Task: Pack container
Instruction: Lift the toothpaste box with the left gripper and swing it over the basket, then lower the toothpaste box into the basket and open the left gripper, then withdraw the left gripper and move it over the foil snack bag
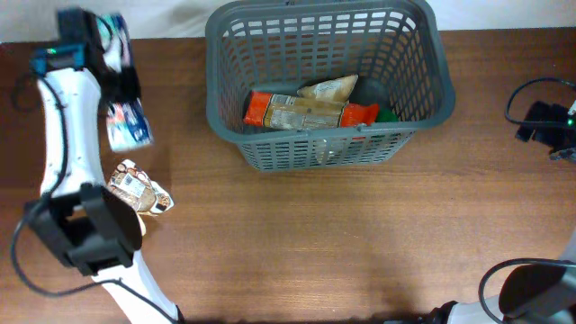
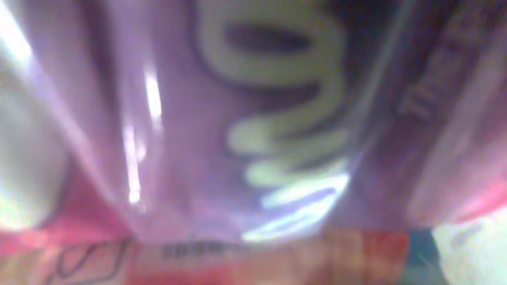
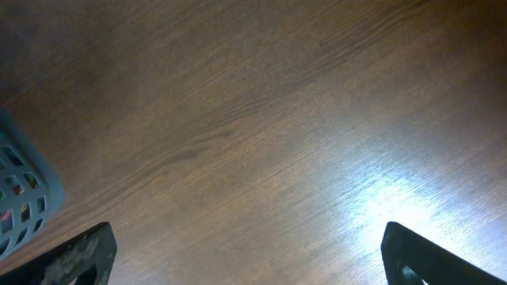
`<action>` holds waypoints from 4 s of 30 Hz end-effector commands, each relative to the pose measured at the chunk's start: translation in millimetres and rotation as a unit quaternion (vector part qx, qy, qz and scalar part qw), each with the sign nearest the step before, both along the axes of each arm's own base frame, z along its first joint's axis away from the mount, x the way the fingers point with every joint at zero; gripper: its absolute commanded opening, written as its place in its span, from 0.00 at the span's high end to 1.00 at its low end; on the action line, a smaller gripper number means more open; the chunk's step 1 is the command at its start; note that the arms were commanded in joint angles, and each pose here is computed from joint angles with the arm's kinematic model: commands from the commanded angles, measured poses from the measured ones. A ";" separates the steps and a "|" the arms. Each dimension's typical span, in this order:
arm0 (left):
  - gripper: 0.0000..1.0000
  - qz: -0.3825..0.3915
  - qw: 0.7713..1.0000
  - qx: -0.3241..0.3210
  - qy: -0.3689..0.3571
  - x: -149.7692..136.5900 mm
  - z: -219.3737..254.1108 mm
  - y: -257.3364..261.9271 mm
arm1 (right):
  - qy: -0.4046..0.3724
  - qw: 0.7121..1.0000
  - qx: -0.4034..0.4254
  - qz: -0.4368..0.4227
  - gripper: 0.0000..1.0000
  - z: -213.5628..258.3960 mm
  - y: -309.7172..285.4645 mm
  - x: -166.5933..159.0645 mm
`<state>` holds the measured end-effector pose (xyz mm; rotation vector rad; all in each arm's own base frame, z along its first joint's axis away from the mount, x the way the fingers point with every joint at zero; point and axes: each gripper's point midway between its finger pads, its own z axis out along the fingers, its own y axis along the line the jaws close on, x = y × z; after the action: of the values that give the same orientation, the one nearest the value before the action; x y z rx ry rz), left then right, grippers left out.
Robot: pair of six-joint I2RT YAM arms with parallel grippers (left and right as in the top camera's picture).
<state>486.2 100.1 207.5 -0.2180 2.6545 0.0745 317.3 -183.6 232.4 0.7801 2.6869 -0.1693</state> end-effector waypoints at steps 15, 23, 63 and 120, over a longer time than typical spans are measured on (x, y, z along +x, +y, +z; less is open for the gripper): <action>0.98 -0.266 0.840 0.003 -0.473 -77.0 359.8 -232.3 | 0.000 1.000 0.004 -0.007 0.01 -2.0 -1.6 -0.6; 0.98 -0.370 0.816 -0.055 -0.442 -55.7 318.8 -330.6 | 0.000 1.000 0.004 -0.007 0.01 -2.0 -1.7 -0.6; 0.81 -0.529 0.841 -0.048 -0.101 -9.8 24.9 -412.2 | 0.000 1.000 0.004 -0.007 0.01 -2.0 -1.6 -0.6; 0.00 0.041 0.992 0.021 -0.117 -110.6 192.7 -74.3 | 0.000 1.000 0.004 -0.007 0.01 -2.0 -1.6 -0.6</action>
<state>385.9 17.7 391.6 -0.2067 2.4400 0.1386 317.5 -183.4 232.5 0.7795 2.6864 -0.1673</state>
